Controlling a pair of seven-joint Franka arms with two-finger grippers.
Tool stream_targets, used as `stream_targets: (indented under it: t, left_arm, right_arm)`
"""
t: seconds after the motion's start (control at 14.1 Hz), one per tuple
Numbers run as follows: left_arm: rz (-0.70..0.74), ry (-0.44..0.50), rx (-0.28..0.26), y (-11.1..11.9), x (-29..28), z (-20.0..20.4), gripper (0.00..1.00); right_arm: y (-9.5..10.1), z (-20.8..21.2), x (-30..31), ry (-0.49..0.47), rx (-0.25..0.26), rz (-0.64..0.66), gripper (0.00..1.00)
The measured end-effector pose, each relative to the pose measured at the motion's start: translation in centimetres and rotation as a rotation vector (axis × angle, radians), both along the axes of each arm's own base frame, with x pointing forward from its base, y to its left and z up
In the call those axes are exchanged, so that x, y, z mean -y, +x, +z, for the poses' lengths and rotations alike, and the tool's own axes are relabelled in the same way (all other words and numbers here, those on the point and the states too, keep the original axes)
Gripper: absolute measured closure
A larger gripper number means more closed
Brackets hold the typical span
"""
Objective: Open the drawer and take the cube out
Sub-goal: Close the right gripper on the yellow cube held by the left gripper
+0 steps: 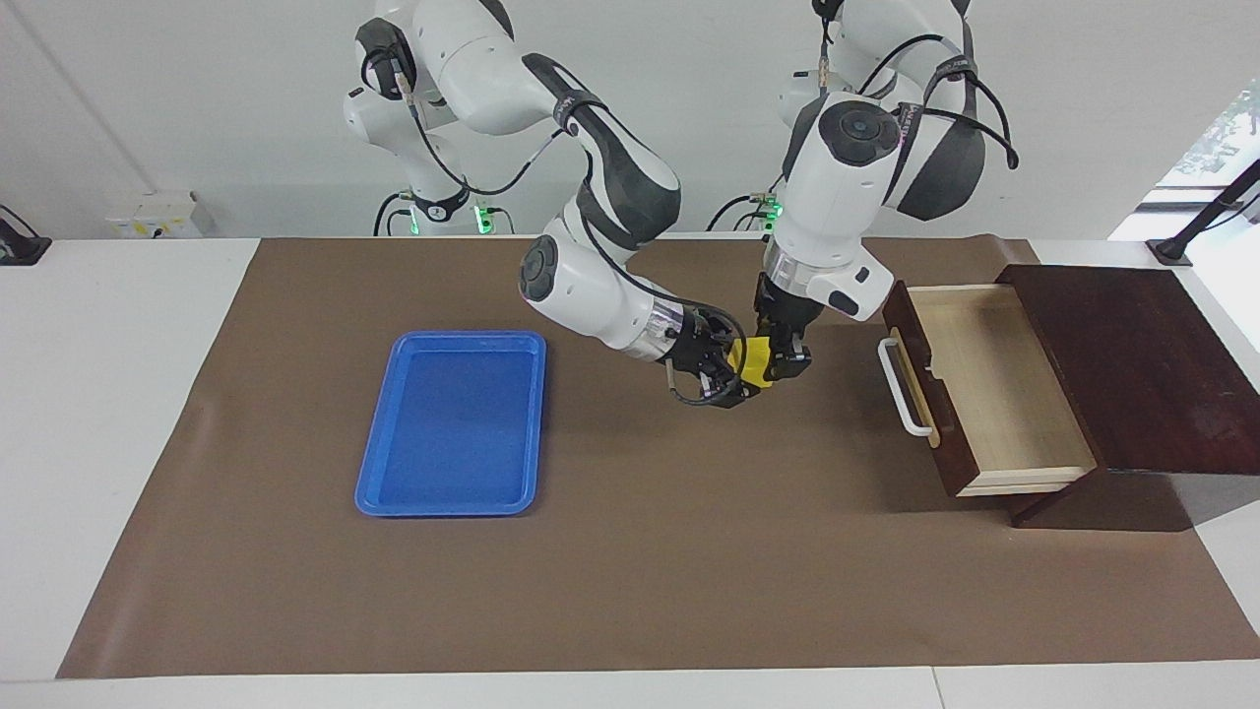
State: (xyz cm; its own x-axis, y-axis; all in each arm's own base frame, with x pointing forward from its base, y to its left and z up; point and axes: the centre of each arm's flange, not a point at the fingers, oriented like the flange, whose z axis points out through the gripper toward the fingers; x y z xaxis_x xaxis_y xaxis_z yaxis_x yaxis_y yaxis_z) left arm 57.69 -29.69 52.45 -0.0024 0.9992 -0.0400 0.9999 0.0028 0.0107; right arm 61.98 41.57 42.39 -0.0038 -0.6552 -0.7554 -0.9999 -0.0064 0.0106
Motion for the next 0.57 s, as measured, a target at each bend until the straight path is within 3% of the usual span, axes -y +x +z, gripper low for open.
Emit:
stream_targets:
  t: [0.36,0.43,0.57]
  left_arm:
    - [0.0,-0.001,0.002,0.05,-0.06,0.05,0.45]
    - [0.001,0.001,-0.001,0.06,-0.14,0.0,0.41]
    - [0.011,0.008,-0.01,0.24,-0.69,-0.29,0.21]
  right_arm:
    - [0.07,0.05,-0.02,0.001,0.002,0.0,0.43]
    - [0.14,0.11,0.01,0.002,0.003,-0.002,0.43]
    - [0.58,0.61,0.42,0.007,0.01,-0.014,0.43]
